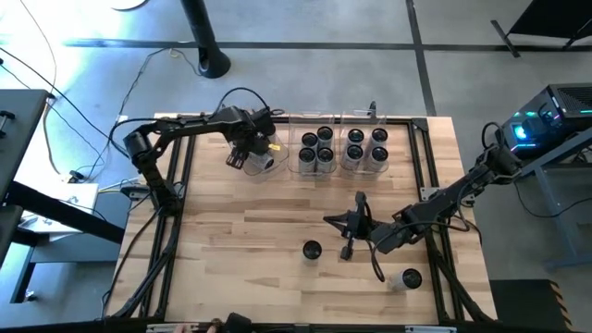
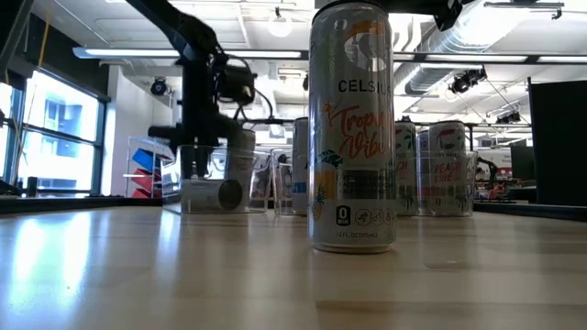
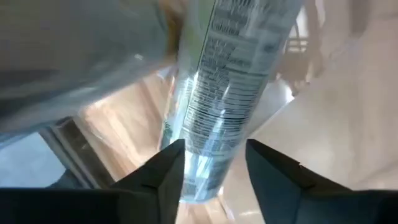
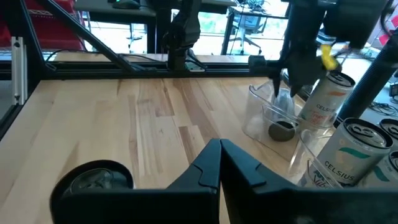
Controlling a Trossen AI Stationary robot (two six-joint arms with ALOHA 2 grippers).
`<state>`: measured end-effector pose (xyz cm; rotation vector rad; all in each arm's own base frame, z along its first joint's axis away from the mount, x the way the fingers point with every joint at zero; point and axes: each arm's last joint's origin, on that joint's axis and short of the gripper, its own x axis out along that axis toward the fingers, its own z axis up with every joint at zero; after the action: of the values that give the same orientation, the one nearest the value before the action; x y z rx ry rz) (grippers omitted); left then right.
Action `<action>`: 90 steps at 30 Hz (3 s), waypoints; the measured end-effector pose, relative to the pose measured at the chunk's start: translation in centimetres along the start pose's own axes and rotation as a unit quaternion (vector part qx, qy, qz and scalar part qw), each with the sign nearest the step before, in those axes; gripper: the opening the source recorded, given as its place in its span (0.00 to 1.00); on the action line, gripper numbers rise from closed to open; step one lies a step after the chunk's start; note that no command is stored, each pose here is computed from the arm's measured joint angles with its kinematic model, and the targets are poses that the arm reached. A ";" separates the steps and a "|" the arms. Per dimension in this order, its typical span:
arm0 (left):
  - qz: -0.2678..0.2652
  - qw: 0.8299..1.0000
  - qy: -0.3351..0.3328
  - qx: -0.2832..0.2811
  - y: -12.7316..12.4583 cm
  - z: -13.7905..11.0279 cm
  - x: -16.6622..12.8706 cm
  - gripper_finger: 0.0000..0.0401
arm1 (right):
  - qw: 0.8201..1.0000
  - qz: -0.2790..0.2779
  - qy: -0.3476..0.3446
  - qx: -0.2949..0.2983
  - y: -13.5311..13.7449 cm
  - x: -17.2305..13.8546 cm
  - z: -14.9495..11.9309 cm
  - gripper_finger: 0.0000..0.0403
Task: Sort soda cans
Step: Remove the white-yellow soda can from the left transparent bin
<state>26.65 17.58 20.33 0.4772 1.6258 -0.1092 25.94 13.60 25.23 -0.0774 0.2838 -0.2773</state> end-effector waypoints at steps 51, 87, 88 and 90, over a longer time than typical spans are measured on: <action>-0.020 0.997 -0.004 -0.068 -0.3 -2.4 3.5 0.57 | 1.000 0.009 -0.003 0.003 0.4 -0.3 0.0 0.00; -0.015 0.891 -0.419 -0.175 -7.5 -5.6 -12.9 0.57 | 0.996 0.058 -0.062 0.018 -0.5 0.9 1.9 0.06; -0.018 0.877 -0.450 -0.169 -8.0 -5.5 -13.2 0.57 | 0.995 0.074 -0.068 0.016 -0.8 1.2 2.1 0.09; -0.018 0.846 -0.509 -0.155 -8.8 -5.3 -13.6 0.57 | 0.992 0.099 -0.080 0.009 -1.4 1.8 2.4 0.17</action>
<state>19.04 8.16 32.32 0.0779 0.5743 -0.0983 27.93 11.85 27.25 -0.0532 0.1280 -0.0760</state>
